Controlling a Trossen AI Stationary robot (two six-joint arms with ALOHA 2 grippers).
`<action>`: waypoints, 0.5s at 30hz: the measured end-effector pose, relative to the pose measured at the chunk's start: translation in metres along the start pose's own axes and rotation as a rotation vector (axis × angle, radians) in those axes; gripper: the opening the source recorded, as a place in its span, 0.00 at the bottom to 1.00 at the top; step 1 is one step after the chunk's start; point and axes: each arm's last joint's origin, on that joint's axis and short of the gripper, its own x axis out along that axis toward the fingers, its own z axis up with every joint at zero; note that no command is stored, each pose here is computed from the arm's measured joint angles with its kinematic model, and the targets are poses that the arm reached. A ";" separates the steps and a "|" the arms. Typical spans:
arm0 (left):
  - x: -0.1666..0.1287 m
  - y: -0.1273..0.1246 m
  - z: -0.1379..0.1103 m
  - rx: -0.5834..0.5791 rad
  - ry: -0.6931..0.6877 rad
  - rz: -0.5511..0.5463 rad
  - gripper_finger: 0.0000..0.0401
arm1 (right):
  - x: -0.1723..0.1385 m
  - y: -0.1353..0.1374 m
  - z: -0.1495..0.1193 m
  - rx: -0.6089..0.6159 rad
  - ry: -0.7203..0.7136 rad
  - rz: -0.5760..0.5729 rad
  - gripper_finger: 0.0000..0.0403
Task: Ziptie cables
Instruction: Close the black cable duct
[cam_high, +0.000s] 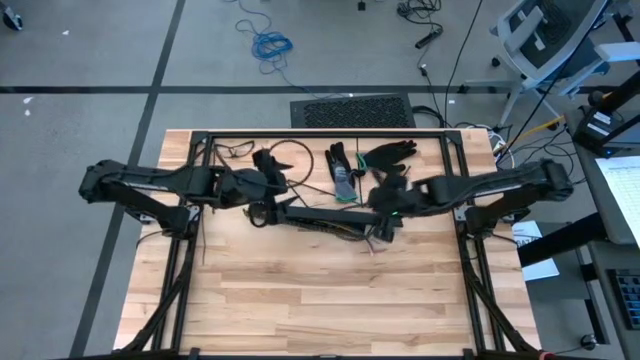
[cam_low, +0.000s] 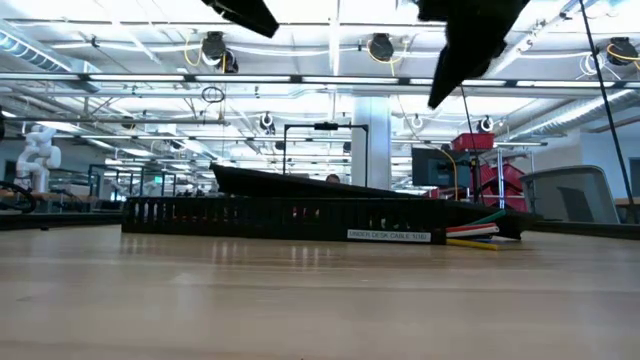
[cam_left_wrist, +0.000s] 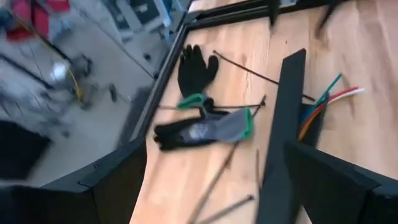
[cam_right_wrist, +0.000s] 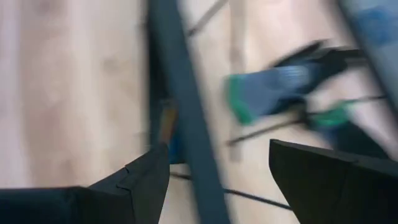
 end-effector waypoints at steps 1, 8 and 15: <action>-0.002 0.001 -0.002 -0.041 0.003 -0.003 0.91 | -0.006 -0.004 -0.001 0.007 -0.019 -0.040 0.64; 0.028 0.026 -0.039 -0.108 0.334 -0.047 0.91 | -0.023 -0.022 0.013 0.051 -0.222 -0.176 0.64; 0.076 0.082 -0.087 -0.317 0.533 -0.482 0.91 | -0.021 -0.028 0.023 0.039 -0.285 -0.194 0.64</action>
